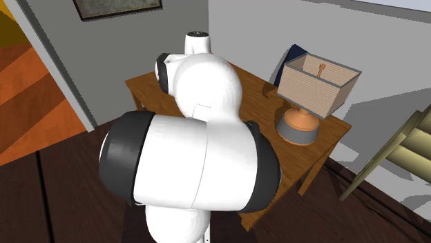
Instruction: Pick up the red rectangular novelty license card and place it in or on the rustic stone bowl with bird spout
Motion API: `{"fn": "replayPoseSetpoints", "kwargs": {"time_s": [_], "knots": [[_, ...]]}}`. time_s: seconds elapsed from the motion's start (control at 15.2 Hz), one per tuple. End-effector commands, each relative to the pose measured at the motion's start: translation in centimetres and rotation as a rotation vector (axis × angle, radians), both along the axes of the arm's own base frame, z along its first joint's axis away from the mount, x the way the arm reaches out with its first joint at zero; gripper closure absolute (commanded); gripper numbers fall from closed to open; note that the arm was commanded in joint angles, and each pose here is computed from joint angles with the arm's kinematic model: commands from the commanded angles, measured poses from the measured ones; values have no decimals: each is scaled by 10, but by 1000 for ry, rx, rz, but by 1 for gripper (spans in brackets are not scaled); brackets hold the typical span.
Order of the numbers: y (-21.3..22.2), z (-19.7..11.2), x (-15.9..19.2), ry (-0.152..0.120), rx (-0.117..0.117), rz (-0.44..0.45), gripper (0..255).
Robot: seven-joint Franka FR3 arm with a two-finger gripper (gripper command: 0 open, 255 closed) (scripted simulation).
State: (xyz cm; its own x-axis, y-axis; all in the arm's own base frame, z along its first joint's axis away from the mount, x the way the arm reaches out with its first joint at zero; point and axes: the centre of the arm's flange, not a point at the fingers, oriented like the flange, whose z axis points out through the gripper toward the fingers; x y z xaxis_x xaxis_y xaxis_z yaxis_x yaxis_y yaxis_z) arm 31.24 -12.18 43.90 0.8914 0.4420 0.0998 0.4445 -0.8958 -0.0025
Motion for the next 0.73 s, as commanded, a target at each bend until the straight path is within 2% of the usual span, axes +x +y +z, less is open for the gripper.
{"fn": "replayPoseSetpoints", "kwargs": {"time_s": [0.0,0.66], "knots": [[0,11,0,1,0,0,255],[0,64,0,1,0,0,255]]}}
